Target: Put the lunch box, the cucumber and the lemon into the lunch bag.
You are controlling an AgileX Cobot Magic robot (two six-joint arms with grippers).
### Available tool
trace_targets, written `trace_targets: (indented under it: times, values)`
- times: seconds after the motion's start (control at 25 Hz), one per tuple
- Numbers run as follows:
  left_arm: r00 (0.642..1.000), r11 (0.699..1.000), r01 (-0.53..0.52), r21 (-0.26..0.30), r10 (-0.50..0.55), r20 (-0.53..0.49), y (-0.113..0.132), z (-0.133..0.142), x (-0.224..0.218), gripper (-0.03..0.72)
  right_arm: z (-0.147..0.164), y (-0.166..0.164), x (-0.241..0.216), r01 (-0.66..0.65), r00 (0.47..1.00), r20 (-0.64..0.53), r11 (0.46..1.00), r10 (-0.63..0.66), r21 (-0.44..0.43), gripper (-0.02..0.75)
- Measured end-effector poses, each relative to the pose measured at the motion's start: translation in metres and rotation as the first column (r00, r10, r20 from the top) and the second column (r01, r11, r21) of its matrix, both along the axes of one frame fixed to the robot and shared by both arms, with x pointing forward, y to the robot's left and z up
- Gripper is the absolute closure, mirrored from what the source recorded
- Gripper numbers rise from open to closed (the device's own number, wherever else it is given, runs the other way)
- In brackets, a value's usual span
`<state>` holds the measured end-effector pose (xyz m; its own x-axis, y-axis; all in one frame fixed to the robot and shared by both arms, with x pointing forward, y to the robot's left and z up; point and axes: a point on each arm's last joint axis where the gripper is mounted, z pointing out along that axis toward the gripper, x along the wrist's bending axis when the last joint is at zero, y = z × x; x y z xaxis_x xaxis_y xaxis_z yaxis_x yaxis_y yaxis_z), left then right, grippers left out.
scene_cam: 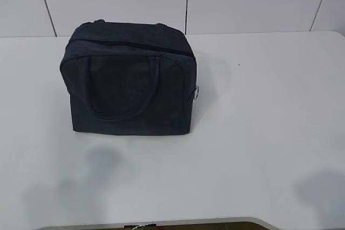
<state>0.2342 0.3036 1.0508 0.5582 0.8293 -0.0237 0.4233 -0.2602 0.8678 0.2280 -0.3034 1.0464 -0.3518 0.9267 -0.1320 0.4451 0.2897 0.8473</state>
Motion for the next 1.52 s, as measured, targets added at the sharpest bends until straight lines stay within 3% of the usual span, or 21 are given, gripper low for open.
trace_targets:
  times: [0.28, 0.56, 1.0, 1.28, 1.52]
  values:
    - [1.000, 1.000, -0.008, 0.001, 0.008, -0.001, -0.0001, -0.0004, 0.0001, 0.385, -0.0001, 0.0000, 0.0001, 0.000, 1.000, 0.000, 1.000, 0.000, 0.000, 0.384]
    - [0.989, 0.989, -0.149, 0.001, 0.149, -0.001, -0.0008, -0.0004, -0.0004, 0.398, 0.0000, 0.0009, -0.0001, 0.077, 0.997, 0.002, 0.997, -0.077, 0.000, 0.384]
    - [0.910, 0.910, -0.414, -0.001, 0.414, -0.002, -0.0024, -0.0004, -0.0010, 0.438, 0.0000, 0.0046, -0.0003, 0.406, 0.914, 0.002, 0.914, -0.406, 0.000, 0.384]
    - [0.857, 0.857, -0.515, -0.002, 0.515, -0.003, -0.0032, -0.0004, -0.0011, 0.443, 0.0000, 0.0048, -0.0003, 0.420, 0.907, 0.002, 0.907, -0.420, 0.000, 0.384]
    - [0.841, 0.841, -0.541, -0.002, 0.541, -0.003, -0.0034, -0.0004, -0.0011, 0.445, 0.0000, 0.0048, -0.0003, 0.421, 0.907, 0.001, 0.907, -0.421, 0.002, 0.384]
